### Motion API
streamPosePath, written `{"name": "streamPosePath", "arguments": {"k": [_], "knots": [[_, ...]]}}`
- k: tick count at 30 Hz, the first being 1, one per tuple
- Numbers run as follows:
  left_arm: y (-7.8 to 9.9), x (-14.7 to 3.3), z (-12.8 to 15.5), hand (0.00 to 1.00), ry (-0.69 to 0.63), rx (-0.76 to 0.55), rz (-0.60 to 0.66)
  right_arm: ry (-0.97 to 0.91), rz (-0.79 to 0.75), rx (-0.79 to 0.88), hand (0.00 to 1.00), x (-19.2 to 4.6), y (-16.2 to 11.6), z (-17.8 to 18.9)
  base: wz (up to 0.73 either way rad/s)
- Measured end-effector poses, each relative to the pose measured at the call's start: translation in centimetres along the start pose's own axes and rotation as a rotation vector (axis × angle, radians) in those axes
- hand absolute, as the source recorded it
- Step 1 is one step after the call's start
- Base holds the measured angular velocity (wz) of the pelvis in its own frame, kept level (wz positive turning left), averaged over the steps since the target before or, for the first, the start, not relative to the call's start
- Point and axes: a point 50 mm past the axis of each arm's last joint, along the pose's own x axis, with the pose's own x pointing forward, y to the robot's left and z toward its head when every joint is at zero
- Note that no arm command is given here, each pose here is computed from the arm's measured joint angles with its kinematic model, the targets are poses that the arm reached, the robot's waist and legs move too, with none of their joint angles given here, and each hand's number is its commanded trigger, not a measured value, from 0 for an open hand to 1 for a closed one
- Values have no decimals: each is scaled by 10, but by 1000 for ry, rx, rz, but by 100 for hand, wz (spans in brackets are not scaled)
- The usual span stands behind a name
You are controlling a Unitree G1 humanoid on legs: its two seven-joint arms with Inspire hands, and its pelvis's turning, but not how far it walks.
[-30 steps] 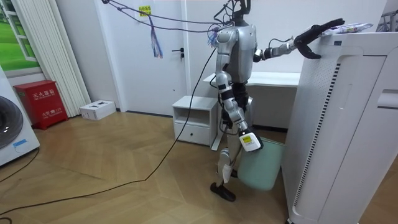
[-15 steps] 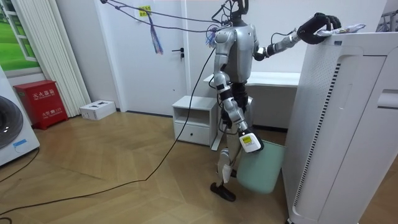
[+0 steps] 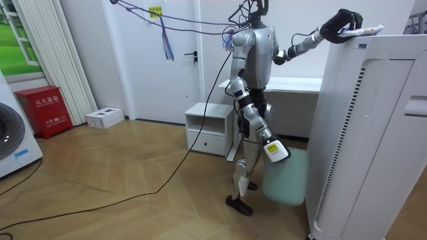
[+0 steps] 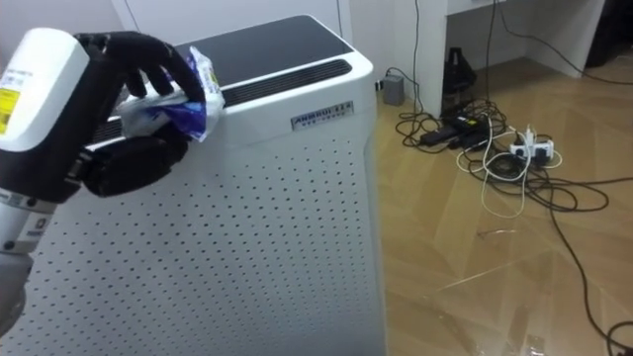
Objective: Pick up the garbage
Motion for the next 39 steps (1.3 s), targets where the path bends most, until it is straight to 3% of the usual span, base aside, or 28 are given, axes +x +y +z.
{"name": "streamPosePath", "arguments": {"k": [7,19,21,25,28,33,39], "knots": [[7,-1,0,100,39,-331,42,-24,43,-23,100,1,9,7,1],[-7,-10,6,100,45,-945,20,-81,71,-92,100,10,14,34,9],[-13,-10,12,100,17,-1018,-34,-99,72,-93,100,9,14,38,7],[-67,-39,37,100,88,-1127,-462,-139,75,-97,100,9,16,48,3],[-83,-50,50,100,62,-1126,-647,-158,71,-98,100,9,17,52,0],[-84,-53,53,100,19,-1134,-720,-157,71,-102,100,8,17,52,-8],[-90,-70,53,100,57,-1169,-778,-158,92,-122,100,8,24,52,-7]]}}
